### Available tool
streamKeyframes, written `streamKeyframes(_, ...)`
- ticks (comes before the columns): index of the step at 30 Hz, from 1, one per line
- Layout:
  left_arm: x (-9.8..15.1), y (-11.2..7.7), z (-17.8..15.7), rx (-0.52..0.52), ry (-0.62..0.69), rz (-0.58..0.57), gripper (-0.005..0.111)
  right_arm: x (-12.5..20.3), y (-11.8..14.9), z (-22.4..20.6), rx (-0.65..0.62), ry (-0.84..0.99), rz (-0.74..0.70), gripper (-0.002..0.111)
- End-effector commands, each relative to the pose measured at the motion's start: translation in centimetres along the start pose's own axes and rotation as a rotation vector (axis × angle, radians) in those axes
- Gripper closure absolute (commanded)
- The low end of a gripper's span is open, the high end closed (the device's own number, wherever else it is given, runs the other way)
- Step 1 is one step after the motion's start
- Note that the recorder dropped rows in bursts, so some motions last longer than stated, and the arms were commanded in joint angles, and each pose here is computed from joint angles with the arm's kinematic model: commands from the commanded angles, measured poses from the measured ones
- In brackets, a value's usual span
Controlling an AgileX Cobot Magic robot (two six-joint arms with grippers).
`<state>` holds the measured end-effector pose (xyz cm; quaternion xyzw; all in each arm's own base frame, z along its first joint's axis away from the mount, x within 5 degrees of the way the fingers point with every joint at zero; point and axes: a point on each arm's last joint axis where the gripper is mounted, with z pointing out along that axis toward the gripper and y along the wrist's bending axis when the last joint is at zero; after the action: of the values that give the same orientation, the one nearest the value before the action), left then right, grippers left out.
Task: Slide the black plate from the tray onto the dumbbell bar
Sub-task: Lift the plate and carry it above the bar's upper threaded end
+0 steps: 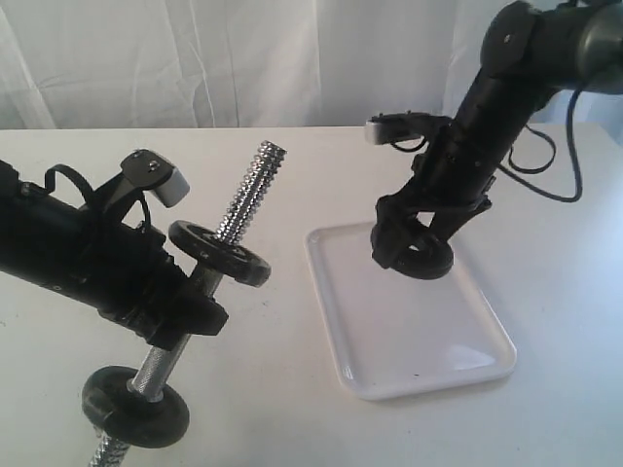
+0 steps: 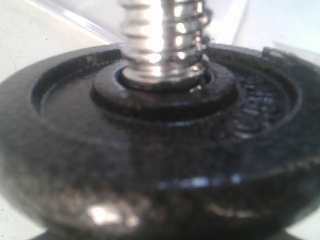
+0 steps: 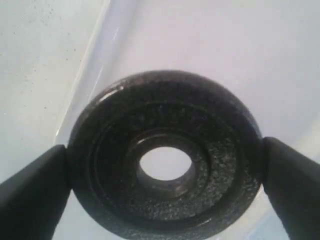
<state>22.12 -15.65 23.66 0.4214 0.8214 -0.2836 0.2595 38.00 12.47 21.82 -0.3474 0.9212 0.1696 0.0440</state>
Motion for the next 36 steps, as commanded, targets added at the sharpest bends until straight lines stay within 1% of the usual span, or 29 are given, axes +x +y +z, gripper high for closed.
streamKeyframes(1, -1.7, -1.2, -1.7, 0.040, -0.096, -0.013, 0.107, 0.3, 0.2, -3.7, -0.061, -0.150, 0.048, 0.108)
streamKeyframes(3, -1.6, -1.2, -1.7, 0.038, -0.088, -0.004, 0.107, 0.2, 0.5, -5.0, -0.124, -0.231, 0.095, 0.108)
streamKeyframes(4, -1.5, -1.2, -1.7, 0.036, -0.083, 0.002, 0.107, 0.0, 0.8, -5.8, -0.177, -0.292, 0.123, 0.108)
streamKeyframes(6, -1.4, -1.3, -1.7, 0.045, -0.070, 0.011, 0.107, -0.2, 1.6, -7.1, -0.236, -0.364, 0.141, 0.108)
streamKeyframes(9, -1.3, -1.3, -1.7, 0.048, -0.060, 0.019, 0.107, -0.1, 2.8, -8.6, -0.266, -0.421, 0.137, 0.108)
streamKeyframes(14, -1.3, -1.3, -1.7, 0.048, -0.057, 0.022, 0.107, -0.2, 4.7, -10.9, -0.355, -0.530, 0.143, 0.108)
streamKeyframes(22, -1.3, -1.2, -1.7, 0.044, -0.057, 0.026, 0.107, 0.6, 6.6, -11.9, -0.388, -0.542, 0.168, 0.108)
streamKeyframes(32, -1.3, -1.3, -1.7, 0.052, -0.054, 0.036, 0.107, -0.3, 10.6, -10.9, -0.463, -0.496, 0.111, 0.108)
streamKeyframes(36, -1.3, -1.4, -1.7, 0.057, -0.052, 0.039, 0.107, -0.5, 11.2, -10.7, -0.472, -0.482, 0.106, 0.108)
